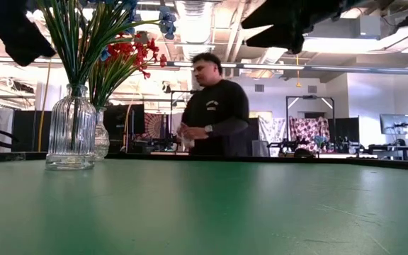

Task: Sort flowers into vase by color
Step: Return to Home Position

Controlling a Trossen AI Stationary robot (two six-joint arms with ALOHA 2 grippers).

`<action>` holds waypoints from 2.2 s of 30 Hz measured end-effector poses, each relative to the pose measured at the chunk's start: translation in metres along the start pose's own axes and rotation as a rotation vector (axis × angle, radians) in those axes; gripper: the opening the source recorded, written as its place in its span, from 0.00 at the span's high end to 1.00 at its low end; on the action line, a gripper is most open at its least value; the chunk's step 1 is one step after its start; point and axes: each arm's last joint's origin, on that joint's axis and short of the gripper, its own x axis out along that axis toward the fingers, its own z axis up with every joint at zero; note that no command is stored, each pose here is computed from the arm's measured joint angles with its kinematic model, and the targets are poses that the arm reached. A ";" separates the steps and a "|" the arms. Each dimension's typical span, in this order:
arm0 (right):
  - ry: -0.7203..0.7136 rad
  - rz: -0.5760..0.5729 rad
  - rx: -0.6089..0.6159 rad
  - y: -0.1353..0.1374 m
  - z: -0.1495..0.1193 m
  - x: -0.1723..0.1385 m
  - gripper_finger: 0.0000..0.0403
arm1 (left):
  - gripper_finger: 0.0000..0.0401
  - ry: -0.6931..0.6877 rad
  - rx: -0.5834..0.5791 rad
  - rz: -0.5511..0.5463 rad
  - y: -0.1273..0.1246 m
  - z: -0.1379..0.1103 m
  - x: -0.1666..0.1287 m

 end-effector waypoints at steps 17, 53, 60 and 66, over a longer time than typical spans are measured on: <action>-0.124 0.084 0.017 -0.011 -0.019 -0.016 0.30 | 0.98 -0.159 0.076 -0.004 0.001 0.008 0.016; -0.116 0.135 0.035 -0.040 -0.034 -0.012 0.96 | 1.00 -0.287 0.309 -0.108 0.013 -0.039 0.049; -0.219 0.233 0.112 -0.064 -0.050 -0.016 0.92 | 1.00 -0.269 0.355 -0.155 0.012 -0.041 0.049; -0.209 0.193 0.133 -0.078 -0.062 -0.017 0.95 | 1.00 -0.258 0.363 -0.109 0.014 -0.043 0.050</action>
